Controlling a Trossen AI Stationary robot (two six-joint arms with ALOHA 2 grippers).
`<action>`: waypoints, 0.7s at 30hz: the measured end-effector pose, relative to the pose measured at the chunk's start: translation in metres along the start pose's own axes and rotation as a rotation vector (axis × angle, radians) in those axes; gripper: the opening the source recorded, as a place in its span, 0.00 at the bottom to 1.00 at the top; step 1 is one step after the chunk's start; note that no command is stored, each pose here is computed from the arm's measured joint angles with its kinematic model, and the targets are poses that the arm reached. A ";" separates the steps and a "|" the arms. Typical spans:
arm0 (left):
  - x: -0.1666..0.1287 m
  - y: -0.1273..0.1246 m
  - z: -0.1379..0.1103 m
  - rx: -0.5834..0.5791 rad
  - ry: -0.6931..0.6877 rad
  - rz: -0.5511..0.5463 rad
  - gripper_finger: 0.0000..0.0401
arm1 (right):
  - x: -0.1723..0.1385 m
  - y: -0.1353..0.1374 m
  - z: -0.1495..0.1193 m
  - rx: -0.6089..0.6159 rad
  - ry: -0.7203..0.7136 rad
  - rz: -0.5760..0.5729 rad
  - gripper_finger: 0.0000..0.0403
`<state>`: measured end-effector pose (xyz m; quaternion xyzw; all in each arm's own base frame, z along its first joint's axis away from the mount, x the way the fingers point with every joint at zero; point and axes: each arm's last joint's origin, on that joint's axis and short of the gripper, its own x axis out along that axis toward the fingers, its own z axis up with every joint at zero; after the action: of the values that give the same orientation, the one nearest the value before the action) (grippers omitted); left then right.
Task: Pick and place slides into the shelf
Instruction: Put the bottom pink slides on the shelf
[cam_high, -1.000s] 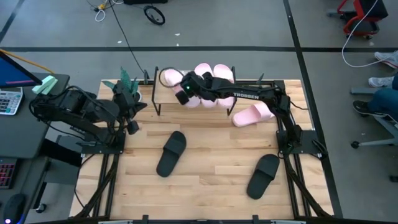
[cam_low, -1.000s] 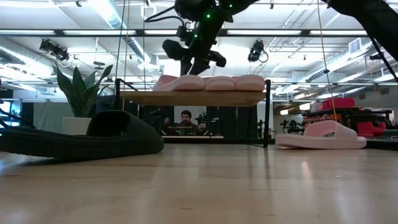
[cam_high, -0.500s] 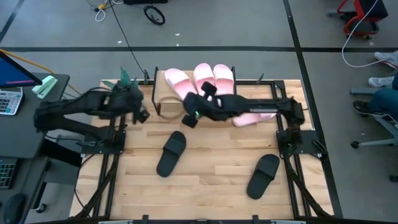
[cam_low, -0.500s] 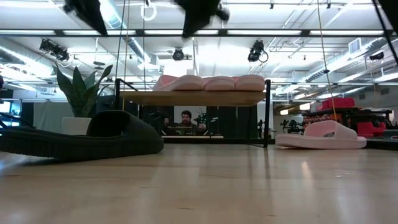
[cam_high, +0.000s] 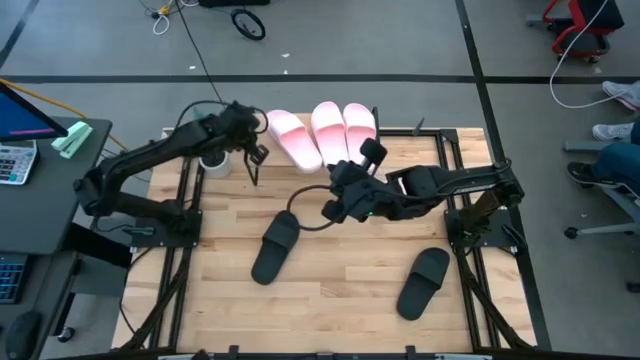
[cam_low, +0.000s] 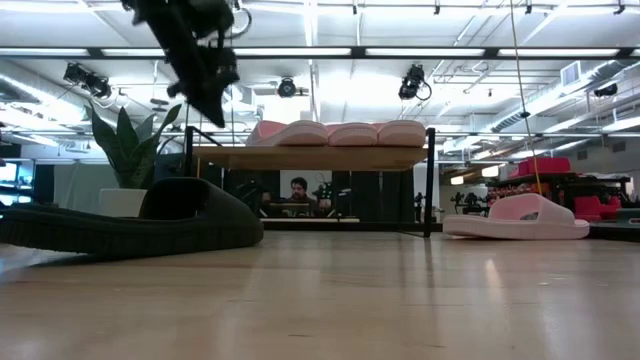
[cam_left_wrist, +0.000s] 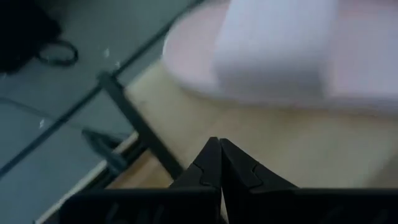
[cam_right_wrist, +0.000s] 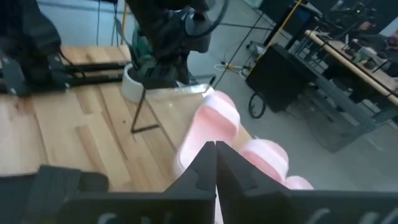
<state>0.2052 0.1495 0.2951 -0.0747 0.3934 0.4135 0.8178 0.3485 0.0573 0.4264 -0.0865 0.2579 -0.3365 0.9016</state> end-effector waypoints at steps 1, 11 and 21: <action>0.007 0.002 0.000 0.003 0.019 -0.023 0.00 | 0.000 -0.001 -0.001 -0.013 0.010 -0.003 0.01; 0.049 0.009 0.006 0.022 0.033 -0.121 0.00 | 0.023 -0.004 -0.012 -0.014 0.105 -0.070 0.01; 0.072 0.013 0.014 -0.015 -0.033 -0.139 0.00 | 0.040 -0.014 -0.016 0.016 0.154 -0.125 0.01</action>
<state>0.2286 0.2088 0.2571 -0.1011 0.3707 0.3597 0.8503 0.3583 0.0210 0.4014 -0.0689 0.3179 -0.3997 0.8570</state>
